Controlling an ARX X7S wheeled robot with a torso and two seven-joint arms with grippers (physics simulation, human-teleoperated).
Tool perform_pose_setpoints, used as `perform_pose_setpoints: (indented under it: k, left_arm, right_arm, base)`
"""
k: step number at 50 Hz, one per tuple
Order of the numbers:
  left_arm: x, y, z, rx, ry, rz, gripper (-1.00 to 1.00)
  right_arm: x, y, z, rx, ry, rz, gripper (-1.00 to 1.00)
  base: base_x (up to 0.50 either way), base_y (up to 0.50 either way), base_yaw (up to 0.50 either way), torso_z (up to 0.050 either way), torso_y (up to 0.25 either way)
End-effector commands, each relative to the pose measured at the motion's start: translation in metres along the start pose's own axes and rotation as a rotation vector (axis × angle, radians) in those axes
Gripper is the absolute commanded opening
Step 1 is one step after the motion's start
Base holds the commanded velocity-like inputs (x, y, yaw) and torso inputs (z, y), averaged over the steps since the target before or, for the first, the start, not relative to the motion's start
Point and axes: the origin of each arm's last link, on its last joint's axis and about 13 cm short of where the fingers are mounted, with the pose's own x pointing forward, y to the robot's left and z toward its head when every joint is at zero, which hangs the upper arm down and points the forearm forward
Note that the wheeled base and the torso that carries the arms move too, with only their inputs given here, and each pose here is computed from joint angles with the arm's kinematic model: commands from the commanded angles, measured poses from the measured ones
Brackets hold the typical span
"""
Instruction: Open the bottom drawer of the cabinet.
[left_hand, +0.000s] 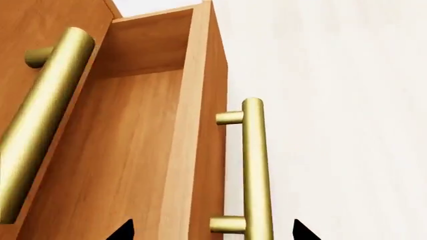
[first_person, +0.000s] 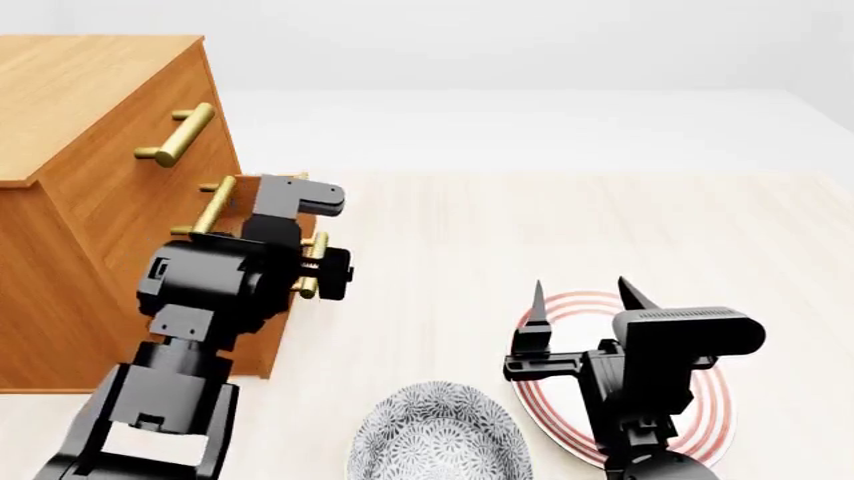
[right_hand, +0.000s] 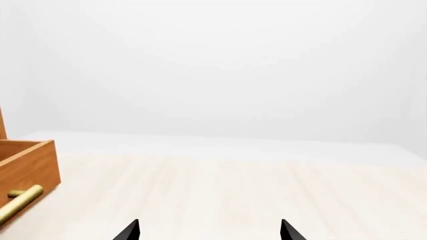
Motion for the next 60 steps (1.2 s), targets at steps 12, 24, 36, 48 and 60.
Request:
perform_pose_setpoints:
  k: [12, 24, 36, 48, 60]
  left_arm:
    - [0.012, -0.003, -0.013, 0.02, 0.096, -0.063, 1.0]
    - [0.001, -0.009, -0.013, 0.053, 0.072, -0.142, 1.0]
    - [-0.012, -0.02, -0.015, 0.057, 0.057, -0.236, 1.0]
    - [-0.009, -0.037, -0.02, 0.061, 0.086, -0.312, 1.0]
    - [-0.001, -0.057, -0.012, 0.041, 0.093, -0.413, 1.0]
  right_arm:
    - [0.0, 0.0, 0.003, -0.003, -0.005, 0.0, 1.0]
    - [0.0, -0.001, 0.003, -0.004, -0.005, -0.001, 1.0]
    - [-0.001, -0.001, 0.001, -0.001, -0.003, -0.003, 1.0]
    - [-0.002, -0.002, 0.001, 0.0, -0.005, -0.005, 1.0]
    - [-0.003, -0.003, 0.003, -0.002, -0.011, -0.01, 1.0]
  base:
    - [0.0, 0.0, 0.0, 0.0, 0.0]
    - [0.0, 0.0, 0.0, 0.0, 0.0]
    - [0.0, 0.0, 0.0, 0.0, 0.0]
    - [0.0, 0.0, 0.0, 0.0, 0.0]
    - [0.0, 0.0, 0.0, 0.0, 0.0]
